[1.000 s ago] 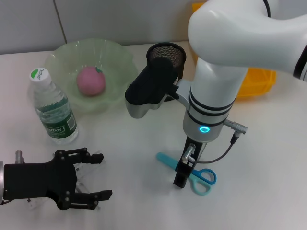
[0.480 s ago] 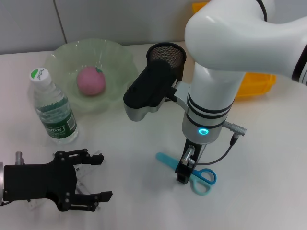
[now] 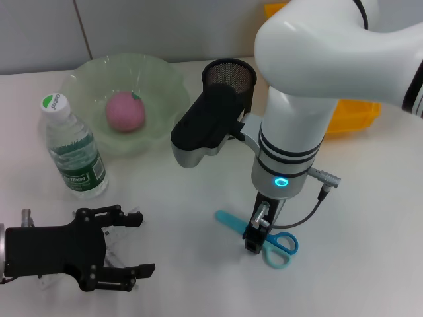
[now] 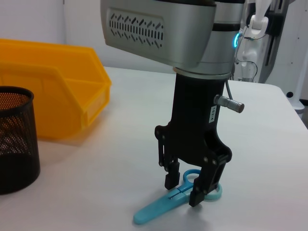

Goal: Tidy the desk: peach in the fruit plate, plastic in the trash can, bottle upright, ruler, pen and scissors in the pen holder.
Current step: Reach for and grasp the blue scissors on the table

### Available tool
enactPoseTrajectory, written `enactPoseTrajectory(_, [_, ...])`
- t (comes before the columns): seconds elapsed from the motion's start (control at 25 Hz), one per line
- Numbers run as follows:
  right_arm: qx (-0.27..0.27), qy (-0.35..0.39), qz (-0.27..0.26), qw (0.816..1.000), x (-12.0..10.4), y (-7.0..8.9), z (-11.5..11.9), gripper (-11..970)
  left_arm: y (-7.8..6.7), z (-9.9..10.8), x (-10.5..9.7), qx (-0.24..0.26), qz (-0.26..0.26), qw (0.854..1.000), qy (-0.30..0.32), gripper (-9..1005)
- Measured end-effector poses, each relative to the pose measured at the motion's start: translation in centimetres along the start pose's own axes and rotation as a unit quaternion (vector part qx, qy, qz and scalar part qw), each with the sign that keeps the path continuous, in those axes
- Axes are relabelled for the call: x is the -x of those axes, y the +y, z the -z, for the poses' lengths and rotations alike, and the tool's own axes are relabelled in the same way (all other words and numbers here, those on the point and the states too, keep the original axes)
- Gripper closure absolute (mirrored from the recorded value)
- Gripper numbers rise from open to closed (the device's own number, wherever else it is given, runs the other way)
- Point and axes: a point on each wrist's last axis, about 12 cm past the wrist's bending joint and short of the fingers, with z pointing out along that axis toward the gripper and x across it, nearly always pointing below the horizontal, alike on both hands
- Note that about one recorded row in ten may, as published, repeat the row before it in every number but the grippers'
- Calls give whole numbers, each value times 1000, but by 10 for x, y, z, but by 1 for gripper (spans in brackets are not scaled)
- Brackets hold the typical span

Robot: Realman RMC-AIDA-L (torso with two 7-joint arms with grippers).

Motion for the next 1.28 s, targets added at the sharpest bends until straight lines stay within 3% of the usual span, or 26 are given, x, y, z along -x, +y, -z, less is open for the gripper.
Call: enactPoseTrajectory(1.28, [-1, -3, -1, 1000, 1, 0, 0, 611, 1, 0, 1, 1, -2, 1000, -1, 165])
